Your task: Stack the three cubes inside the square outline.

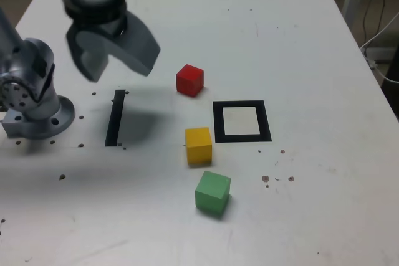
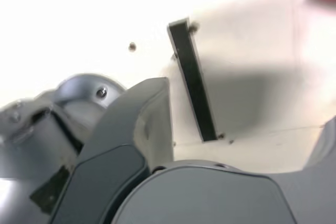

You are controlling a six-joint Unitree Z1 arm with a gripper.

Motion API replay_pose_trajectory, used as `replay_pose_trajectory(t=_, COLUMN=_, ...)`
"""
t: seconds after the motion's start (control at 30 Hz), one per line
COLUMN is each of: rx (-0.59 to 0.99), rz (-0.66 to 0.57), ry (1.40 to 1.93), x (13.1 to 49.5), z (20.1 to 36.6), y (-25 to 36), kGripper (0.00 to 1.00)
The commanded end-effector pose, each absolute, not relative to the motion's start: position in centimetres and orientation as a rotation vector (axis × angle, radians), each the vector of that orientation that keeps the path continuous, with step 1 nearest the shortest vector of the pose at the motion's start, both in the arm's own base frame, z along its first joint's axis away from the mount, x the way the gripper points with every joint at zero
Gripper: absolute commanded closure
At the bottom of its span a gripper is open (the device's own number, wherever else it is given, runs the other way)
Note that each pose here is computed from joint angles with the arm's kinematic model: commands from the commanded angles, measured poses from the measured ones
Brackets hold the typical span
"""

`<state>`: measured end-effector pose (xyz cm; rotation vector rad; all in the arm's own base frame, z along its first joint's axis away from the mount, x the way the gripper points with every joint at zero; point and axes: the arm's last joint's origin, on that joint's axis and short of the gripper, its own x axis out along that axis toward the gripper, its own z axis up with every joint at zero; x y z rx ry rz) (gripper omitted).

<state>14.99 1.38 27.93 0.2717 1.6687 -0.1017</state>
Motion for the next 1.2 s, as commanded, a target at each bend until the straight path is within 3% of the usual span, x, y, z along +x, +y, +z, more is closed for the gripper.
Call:
replay_pose_trajectory(t=0.0, rx=0.288, rz=-0.109, ry=1.676, x=15.7, z=28.0, y=1.8, kGripper=0.02)
replay_pose_trajectory(t=0.43, rx=0.334, rz=-0.136, ry=1.7, x=23.5, z=27.8, y=3.9, kGripper=0.05)
replay_pose_trajectory(t=0.8, rx=0.346, rz=-0.174, ry=1.764, x=26.5, z=23.0, y=4.8, kGripper=0.11)
replay_pose_trajectory(t=0.93, rx=0.356, rz=-0.183, ry=1.768, x=26.5, z=22.4, y=4.8, kGripper=0.16)
replay_pose_trajectory(t=1.17, rx=0.375, rz=-0.17, ry=1.773, x=26.8, z=21.7, y=5.1, kGripper=0.35)
